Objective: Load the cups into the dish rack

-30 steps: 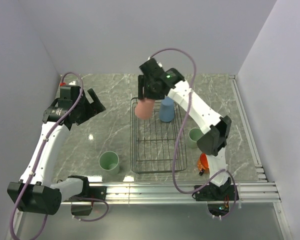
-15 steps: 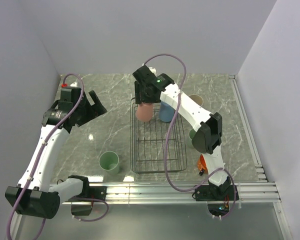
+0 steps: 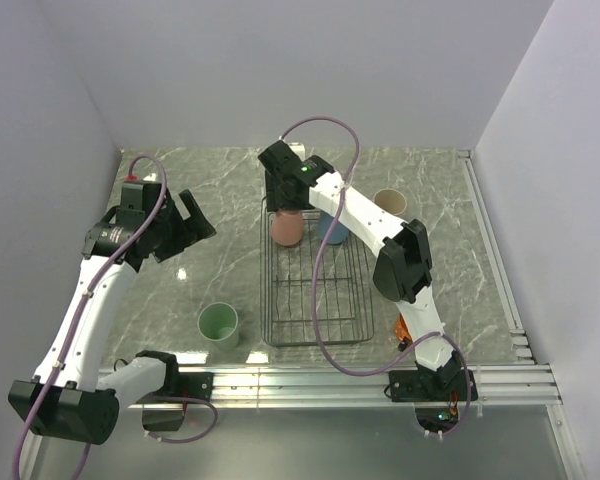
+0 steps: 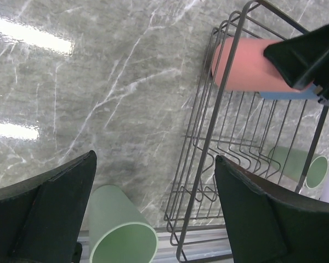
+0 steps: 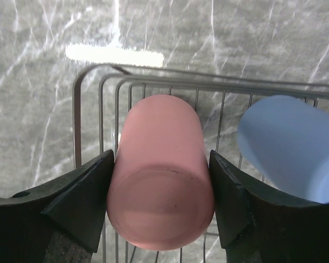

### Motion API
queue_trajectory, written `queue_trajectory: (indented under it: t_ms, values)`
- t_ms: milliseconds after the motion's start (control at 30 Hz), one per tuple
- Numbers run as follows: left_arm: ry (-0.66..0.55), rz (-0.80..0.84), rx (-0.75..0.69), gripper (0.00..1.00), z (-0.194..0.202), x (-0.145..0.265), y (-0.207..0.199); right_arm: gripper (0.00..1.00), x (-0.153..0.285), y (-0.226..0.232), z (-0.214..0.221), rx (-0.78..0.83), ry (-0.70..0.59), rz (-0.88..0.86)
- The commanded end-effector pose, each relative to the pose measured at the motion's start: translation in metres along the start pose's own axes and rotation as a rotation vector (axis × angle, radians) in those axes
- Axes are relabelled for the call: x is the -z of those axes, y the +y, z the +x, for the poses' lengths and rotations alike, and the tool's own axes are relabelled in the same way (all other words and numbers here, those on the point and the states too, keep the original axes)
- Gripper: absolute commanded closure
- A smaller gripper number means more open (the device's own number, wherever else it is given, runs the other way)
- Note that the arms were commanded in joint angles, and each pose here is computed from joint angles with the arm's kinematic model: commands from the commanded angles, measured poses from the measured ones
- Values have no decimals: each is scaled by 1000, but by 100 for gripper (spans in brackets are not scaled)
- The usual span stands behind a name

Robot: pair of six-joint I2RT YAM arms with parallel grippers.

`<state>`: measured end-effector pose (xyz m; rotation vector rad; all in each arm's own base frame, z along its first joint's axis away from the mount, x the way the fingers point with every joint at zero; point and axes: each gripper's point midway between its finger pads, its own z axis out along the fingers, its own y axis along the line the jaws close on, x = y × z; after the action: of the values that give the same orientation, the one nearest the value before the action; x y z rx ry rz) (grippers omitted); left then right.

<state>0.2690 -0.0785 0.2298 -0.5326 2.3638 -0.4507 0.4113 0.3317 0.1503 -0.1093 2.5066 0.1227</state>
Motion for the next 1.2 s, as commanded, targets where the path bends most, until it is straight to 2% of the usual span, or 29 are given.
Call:
queue_trajectory:
  t_ms: [0, 233, 300, 333, 367, 400, 467, 633, 733, 800, 1167]
  values:
    - [8, 33, 2, 6, 5, 8, -5, 100, 1, 5, -19, -34, -83, 4]
    - [-6, 22, 4, 7, 1, 16, -5, 100, -8, 19, -15, -39, -81, -55]
    - [0, 28, 6, 7, 3, 16, -6, 84, -12, 19, -15, -34, -76, -47]
    - [-2, 30, 6, 7, 2, 18, -6, 73, -13, 20, -15, -32, -76, -44]
    - [-3, 28, 6, 7, 3, 18, -6, 54, -13, 19, -13, -28, -67, -40]
    - [-5, 26, 4, 7, 2, 18, -5, 47, -14, 18, -14, -28, -67, -36]
    - [-8, 24, 4, 7, 2, 19, -5, 37, -13, 17, -12, -28, -66, -36]
    - [-15, 23, 4, 7, 1, 20, -4, 28, -1, 8, -16, -25, -90, 0]
    - [-12, 27, 5, 7, 2, 18, -5, 17, 9, 0, -19, -8, -107, 40]
    - [-14, 29, 4, 7, 2, 19, -5, 5, 15, -3, -23, -5, -120, 47]
    - [9, -20, 1, 7, 16, 22, 11, 2, 99, 6, -61, -56, -235, -113]
